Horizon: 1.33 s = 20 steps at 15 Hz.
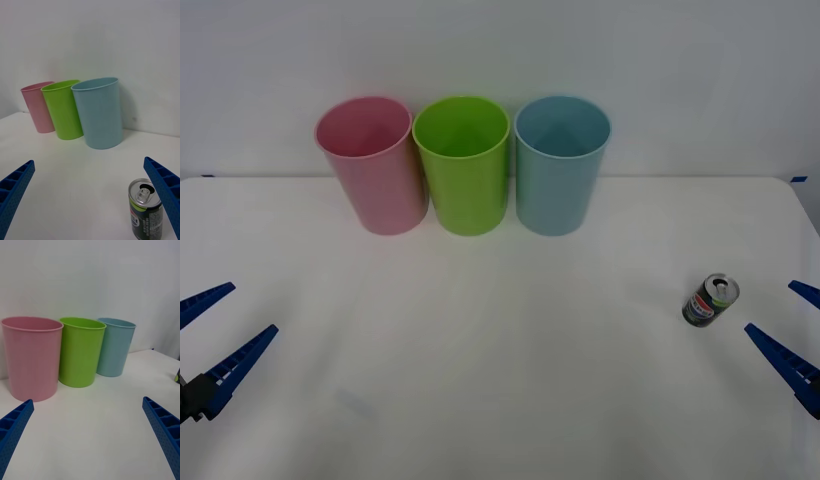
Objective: Grasp the object on the table and drop it into the matching bin: aluminum can to the light blue bin, PET bottle to the pink bin.
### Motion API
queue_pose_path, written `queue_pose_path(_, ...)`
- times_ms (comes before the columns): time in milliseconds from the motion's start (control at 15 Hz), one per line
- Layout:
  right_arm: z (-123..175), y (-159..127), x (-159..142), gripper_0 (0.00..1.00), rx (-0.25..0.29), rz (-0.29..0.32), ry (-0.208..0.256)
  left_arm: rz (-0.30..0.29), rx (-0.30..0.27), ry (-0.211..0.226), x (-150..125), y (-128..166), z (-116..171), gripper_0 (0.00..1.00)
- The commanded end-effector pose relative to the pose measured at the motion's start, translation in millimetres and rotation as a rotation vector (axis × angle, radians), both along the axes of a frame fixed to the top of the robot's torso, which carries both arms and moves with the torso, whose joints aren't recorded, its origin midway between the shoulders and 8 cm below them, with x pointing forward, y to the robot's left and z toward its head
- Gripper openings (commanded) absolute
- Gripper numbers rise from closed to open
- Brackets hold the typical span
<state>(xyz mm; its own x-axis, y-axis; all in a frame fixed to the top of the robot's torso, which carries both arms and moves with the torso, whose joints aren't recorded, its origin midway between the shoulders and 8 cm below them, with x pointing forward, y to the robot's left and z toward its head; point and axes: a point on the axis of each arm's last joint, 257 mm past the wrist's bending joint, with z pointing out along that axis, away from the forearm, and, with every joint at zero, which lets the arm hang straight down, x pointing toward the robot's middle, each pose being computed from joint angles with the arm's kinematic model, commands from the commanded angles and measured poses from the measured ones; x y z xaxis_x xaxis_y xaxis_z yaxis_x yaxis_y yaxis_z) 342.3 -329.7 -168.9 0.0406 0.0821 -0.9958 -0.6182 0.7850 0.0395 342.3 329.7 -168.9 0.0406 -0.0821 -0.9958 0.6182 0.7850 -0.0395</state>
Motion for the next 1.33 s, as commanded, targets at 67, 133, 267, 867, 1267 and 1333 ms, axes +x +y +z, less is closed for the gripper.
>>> queue_pose_path(67, 0.0, 0.0, 0.0, 1.0, 0.0, 0.0, 0.0, 0.0, 0.0, 0.0, 0.0, 0.0, 0.0, 1.0)
queue_pose_path(133, -5.5, -0.4, -2.3, 1.0, 0.019, -0.013, 0.01, 0.0, 0.0, 0.0, 0.0, 0.0, 0.0, 1.0)
queue_pose_path(267, -3.6, -0.8, -4.6, 1.0, 0.014, -0.02, 0.008, 0.0, 0.0, 0.0, 0.0, 0.0, 0.0, 1.0)
queue_pose_path(867, -21.2, -28.7, -30.3, 1.0, -0.003, -0.119, 0.064, 0.0, 0.0, 0.0, 0.0, 0.0, 0.0, 1.0)
queue_pose_path(1267, -44.3, -44.4, -39.8, 1.0, 0.003, -0.183, 0.101, 0.0, 0.0, 0.0, 0.0, 0.0, 0.0, 1.0)
queue_pose_path(1333, -47.8, -45.8, -40.0, 1.0, 0.001, -0.189, 0.104, 0.0, 0.0, 0.0, 0.0, 0.0, 0.0, 1.0)
